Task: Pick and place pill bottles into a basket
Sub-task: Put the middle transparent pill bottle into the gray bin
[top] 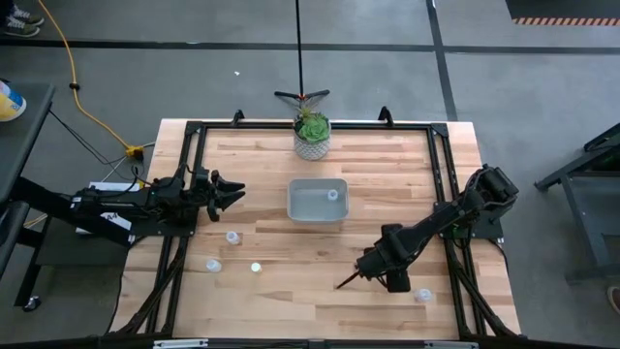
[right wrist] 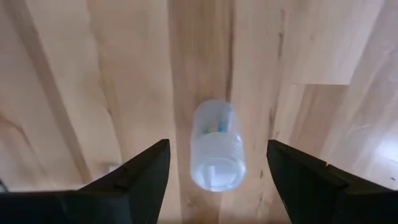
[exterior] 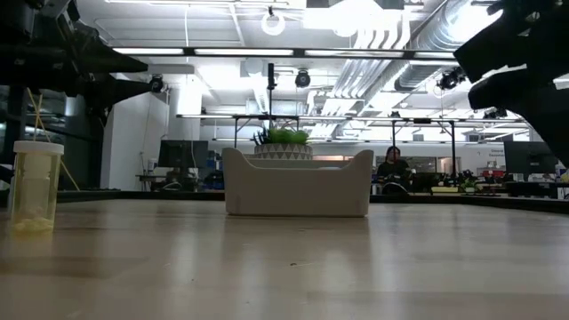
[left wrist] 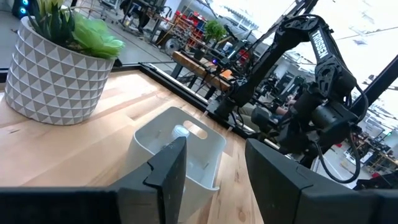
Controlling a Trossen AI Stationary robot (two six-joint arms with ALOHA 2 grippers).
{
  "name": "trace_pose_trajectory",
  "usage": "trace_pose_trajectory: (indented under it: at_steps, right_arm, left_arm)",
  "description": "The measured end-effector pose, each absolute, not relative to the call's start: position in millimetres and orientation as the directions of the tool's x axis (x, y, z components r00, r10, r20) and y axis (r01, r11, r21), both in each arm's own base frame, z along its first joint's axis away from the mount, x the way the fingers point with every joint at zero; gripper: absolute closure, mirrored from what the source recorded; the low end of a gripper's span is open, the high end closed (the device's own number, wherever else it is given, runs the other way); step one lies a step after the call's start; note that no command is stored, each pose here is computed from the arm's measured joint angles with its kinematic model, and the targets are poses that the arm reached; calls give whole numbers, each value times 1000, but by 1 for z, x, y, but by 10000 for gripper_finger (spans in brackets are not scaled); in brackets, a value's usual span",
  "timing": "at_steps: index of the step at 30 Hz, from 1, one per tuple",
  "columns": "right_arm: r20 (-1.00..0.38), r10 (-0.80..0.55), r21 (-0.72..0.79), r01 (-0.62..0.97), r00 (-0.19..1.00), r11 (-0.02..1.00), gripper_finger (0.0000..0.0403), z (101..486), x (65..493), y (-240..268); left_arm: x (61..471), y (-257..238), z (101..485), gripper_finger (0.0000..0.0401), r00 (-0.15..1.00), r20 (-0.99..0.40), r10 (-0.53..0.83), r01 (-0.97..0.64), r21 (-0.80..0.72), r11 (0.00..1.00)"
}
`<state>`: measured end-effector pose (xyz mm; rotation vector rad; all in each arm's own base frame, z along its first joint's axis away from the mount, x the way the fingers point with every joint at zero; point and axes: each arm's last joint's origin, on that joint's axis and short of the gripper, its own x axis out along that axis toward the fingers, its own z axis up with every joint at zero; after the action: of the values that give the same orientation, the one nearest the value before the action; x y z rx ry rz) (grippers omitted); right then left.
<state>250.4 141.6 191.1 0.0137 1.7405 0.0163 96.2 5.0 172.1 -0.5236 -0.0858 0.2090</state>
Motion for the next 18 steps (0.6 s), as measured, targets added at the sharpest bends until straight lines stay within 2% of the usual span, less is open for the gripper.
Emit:
trace_pose_trajectory:
  at_steps: [18]
  right_arm:
    - [-981,32,34,-5,-190,999,147,191,249,142]
  left_arm:
    - [96,5,172,201,975,28,219,-175,-504,846]
